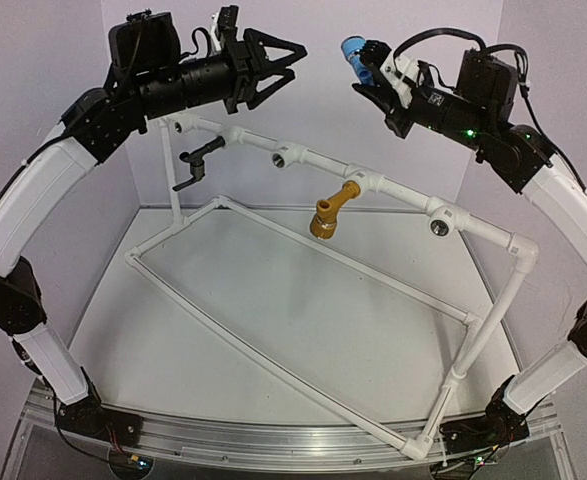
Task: Install the water faucets
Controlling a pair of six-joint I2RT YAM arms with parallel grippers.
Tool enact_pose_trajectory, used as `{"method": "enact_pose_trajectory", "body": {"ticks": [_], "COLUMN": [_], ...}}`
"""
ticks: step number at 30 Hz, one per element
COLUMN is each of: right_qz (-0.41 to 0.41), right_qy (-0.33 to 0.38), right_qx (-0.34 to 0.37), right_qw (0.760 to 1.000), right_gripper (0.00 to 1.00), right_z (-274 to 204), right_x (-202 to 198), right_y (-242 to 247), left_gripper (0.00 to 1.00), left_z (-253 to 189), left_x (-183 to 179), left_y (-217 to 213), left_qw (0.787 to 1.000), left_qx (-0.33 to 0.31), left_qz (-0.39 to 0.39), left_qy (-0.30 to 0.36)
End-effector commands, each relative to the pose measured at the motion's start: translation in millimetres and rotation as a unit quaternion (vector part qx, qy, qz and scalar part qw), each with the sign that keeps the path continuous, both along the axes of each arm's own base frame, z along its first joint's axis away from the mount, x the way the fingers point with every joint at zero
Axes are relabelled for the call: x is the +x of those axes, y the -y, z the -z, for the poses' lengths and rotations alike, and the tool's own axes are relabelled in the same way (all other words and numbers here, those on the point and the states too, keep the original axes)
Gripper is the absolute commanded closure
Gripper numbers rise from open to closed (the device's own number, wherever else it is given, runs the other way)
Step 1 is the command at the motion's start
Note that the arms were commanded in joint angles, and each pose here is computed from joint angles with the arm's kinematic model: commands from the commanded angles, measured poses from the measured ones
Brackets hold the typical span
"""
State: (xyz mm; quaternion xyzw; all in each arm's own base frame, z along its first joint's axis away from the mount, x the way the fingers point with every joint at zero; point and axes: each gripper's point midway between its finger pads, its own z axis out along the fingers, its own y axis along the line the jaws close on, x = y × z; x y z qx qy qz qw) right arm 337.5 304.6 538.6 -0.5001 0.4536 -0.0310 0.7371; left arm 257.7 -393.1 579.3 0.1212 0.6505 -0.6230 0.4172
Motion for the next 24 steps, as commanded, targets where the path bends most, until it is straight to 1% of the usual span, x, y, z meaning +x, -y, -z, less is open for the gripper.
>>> {"method": "enact_pose_trajectory", "body": {"ticks": [1,6,10,14,17,20,24], "right_qz": [0.09,0.117,0.115,0.117,0.12,0.124,0.125], "right_qy": [0.094,0.153,0.193,0.222,0.24,0.249,0.255], "right_qx": [-0.04,-0.085,-0.109,-0.133,-0.141,-0.144,-0.141], "right_qw": [0.991,0.978,0.968,0.959,0.953,0.95,0.948], "right_gripper": [1.0,1.0,1.0,1.0,1.0,1.0,1.0], "right_z": [-23,-18,-14,-6,-4,-3,-3], "right_x": [-4,-11,-22,-28,-30,-31,-33], "right_y": [26,26,19,11,6,2,-5], "left_gripper": [0.43,0.41,0.39,0.37,0.36,0.38,0.44], "left_z": [20,26,30,26,28,33,39], "left_x": [-7,-15,-23,-36,-35,-30,-19], "left_y": [-12,-2,16,28,30,31,32], "left_qw": [0.997,0.994,0.99,0.987,0.986,0.986,0.986], "left_qx": [0.078,0.105,0.129,0.127,0.128,0.138,0.146], "left_qz": [-0.011,0.0,0.019,0.042,0.039,0.027,0.003], "left_qy": [0.012,0.036,0.059,0.09,0.095,0.09,0.083]}}
